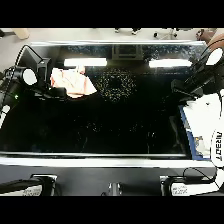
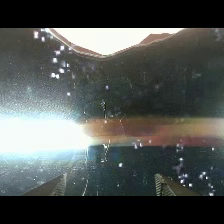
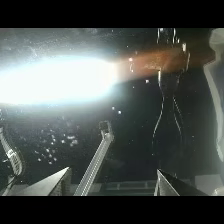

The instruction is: Fold the shirts.

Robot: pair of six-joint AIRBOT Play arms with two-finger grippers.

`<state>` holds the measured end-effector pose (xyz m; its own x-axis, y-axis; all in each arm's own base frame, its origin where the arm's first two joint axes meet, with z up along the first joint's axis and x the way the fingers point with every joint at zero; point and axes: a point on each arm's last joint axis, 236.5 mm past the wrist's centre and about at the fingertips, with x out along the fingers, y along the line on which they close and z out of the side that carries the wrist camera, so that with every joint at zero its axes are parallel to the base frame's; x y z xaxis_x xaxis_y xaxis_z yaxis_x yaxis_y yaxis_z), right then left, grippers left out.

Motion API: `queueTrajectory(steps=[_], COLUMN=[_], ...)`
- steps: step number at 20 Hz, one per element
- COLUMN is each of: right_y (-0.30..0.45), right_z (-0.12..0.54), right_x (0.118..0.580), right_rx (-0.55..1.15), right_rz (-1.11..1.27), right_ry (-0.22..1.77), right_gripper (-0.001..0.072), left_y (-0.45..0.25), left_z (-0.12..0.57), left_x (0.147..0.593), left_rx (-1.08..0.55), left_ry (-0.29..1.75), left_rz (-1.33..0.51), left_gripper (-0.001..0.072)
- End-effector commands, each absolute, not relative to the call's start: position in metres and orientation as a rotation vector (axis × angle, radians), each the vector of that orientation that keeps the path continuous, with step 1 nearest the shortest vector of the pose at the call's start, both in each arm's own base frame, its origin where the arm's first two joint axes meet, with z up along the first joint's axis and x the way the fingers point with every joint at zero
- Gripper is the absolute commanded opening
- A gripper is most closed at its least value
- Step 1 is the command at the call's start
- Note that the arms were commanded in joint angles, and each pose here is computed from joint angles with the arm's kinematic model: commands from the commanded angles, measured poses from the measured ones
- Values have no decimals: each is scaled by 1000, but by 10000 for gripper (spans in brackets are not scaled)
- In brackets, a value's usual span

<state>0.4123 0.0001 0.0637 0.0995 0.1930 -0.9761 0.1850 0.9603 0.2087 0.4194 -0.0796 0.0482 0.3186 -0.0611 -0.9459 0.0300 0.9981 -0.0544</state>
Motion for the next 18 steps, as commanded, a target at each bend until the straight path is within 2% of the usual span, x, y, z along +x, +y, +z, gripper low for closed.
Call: queueTrajectory(steps=[1, 14, 18], right_y=[1, 1, 0], right_z=[63, 63, 64], right_x=[412, 412, 419], right_rx=[310, 310, 311], right_rz=[7, 7, 5], right_ry=[1480, 1480, 1451], right_gripper=[554, 554, 554], left_y=[-80, -80, -89], left_z=[48, 48, 54], left_x=[419, 420, 452], left_rx=[-28, -28, -57], left_ry=[1245, 1243, 1115], left_rz=[-61, -61, -80], left_gripper=[650, 651, 651])
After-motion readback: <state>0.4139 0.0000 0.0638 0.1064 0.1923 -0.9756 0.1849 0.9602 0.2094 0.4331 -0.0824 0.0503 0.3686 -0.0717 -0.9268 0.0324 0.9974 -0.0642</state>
